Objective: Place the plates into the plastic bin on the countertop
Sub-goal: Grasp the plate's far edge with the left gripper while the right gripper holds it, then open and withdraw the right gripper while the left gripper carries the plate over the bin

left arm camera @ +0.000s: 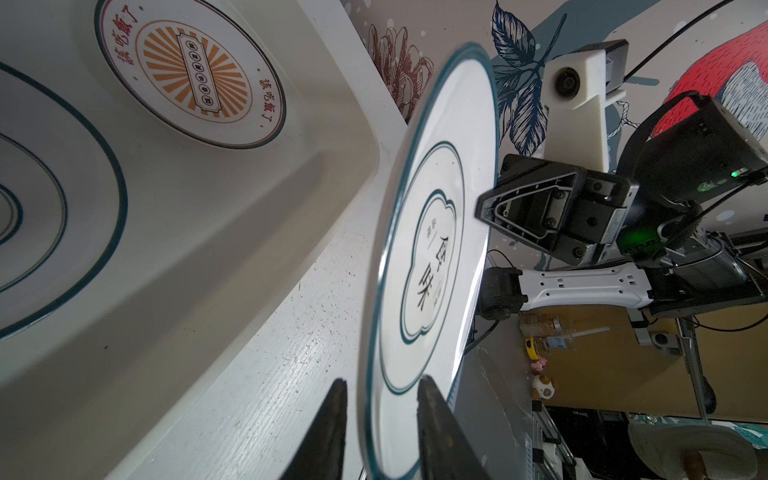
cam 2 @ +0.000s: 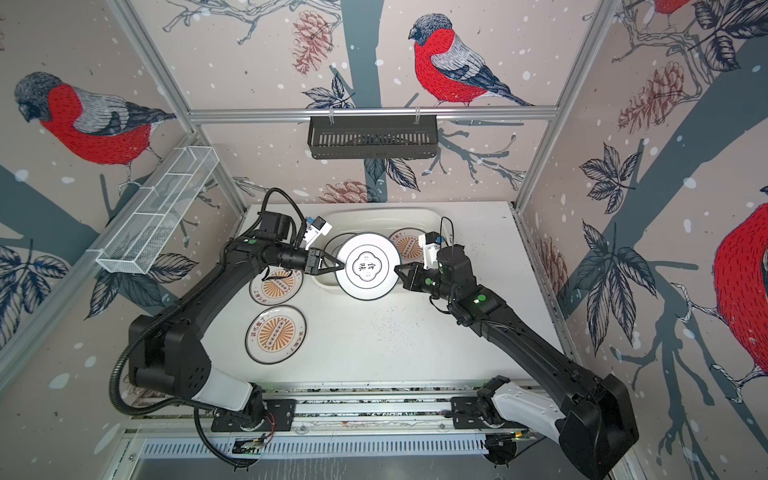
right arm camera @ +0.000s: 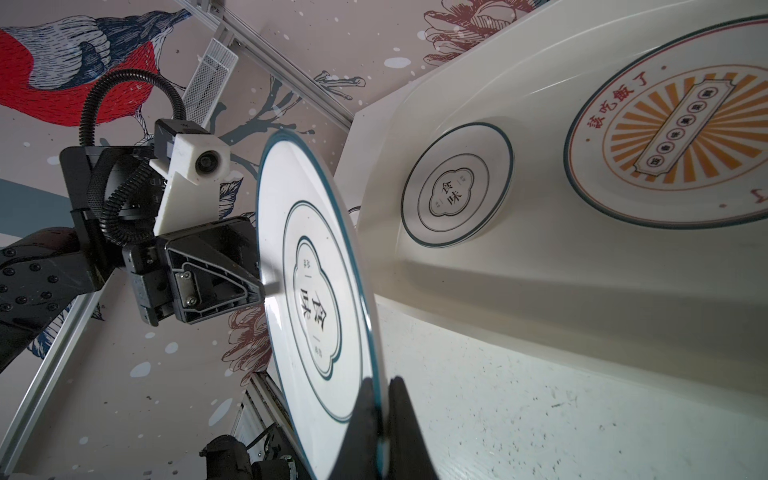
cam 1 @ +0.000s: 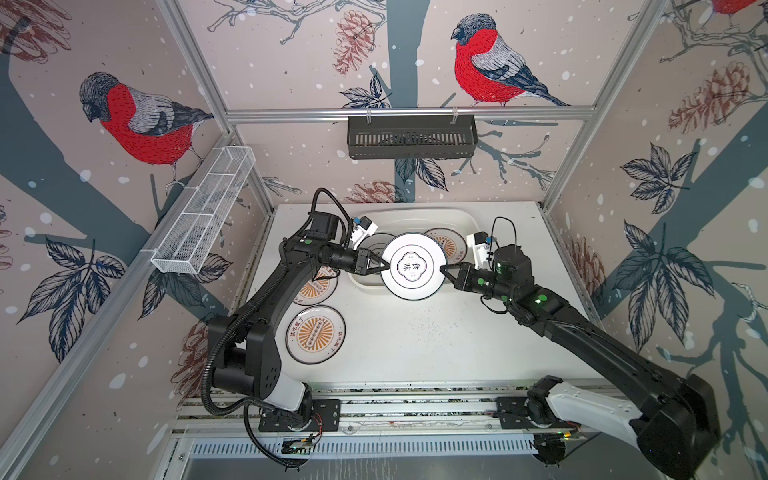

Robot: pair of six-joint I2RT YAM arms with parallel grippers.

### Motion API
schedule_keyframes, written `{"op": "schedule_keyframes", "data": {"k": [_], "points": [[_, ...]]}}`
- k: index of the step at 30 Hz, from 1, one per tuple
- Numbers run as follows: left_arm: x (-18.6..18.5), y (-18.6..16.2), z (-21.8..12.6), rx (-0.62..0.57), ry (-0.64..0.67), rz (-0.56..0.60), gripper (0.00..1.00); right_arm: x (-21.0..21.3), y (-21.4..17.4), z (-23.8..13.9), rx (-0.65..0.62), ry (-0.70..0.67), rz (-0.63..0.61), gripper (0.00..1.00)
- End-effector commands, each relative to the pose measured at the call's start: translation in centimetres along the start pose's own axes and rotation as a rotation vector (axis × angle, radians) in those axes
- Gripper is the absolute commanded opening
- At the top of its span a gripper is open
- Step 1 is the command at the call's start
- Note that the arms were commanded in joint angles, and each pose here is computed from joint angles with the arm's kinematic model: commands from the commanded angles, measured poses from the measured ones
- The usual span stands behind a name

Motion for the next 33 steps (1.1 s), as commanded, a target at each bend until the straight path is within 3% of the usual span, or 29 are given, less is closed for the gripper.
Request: {"op": "schedule_keyframes", "data": {"k": [1, 12, 23, 26, 33], "points": [[-0.2, 0.4, -0.2, -0.016, -0.001, 0.027, 0.26, 0.9, 0.9, -0.2, -0.04, 0.023, -0.031, 0.01], [-0.2, 0.5, -0.2, -0.02, 0.013, 0.019, 0.13, 1.4, 0.5, 0.2, -0.037, 0.013, -0.055, 0.04], [-0.4, 0.9, -0.5, -0.036, 0.012, 0.013, 0.01, 1.2, 0.1, 0.4, -0.035, -0.006, -0.055, 0.26], [-0.3, 1.1, -0.8, -0.045, 0.029, 0.023, 0.0, 1.0, 0.3, 0.4, -0.04, -0.025, -0.055, 0.41], [0.7, 2.6, -2.2, -0.079, 0.128, 0.06, 0.0, -0.6, 2.0, -1.8, -0.134, -0.077, -0.005, 0.44]]}}
Point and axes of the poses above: each gripper's point midway between its finger pads, its own z axis out along the fingers, its own x axis along the line the jaws close on, y = z × x, the point moved 3 cm from there along -z, back along the fingers, and after that the axes turned 2 degrees about -z, right-handed, at the moved point
